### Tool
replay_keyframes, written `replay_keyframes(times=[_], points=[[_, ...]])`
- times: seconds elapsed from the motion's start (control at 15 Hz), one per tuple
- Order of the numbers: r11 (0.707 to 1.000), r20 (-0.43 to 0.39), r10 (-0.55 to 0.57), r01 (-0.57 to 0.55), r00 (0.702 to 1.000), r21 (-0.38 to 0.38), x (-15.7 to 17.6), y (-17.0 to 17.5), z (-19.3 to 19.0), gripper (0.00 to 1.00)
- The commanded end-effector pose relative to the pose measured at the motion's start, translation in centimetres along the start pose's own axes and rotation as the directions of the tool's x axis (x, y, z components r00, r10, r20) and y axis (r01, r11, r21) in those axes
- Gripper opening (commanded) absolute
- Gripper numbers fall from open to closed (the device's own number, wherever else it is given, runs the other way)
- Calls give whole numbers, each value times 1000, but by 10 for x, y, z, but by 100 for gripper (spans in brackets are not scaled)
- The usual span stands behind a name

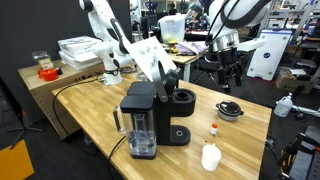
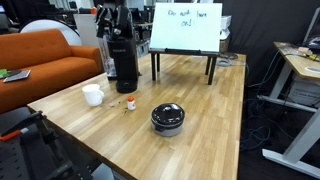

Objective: Put the coffee pod in the mug

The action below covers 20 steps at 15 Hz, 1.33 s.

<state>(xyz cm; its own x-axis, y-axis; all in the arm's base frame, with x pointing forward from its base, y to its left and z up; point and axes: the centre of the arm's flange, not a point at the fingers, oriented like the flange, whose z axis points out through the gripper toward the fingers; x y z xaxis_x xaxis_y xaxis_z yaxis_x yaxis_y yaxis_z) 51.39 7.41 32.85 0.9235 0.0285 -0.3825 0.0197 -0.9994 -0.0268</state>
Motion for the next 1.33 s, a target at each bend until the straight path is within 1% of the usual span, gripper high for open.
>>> replay_keyframes(times=[0.0, 0.27, 0.6, 0.73, 0.93, 1.0, 1.07, 1.27], points=[[1000, -72, -28, 29, 997, 4, 7, -3, 5, 100], [999, -76, -50, 50, 996, 7, 26, 0, 30, 100], [998, -34, -50, 51, 998, 31, 69, 13, 65, 100], [999, -4, -43, 43, 999, 33, 88, 22, 73, 100], [998, 9, -48, 47, 999, 39, 110, 24, 76, 100], [999, -17, -28, 28, 999, 25, 95, 25, 83, 100], [999, -17, -28, 29, 999, 26, 100, 25, 85, 100], [999, -13, -29, 30, 999, 25, 100, 24, 86, 100]])
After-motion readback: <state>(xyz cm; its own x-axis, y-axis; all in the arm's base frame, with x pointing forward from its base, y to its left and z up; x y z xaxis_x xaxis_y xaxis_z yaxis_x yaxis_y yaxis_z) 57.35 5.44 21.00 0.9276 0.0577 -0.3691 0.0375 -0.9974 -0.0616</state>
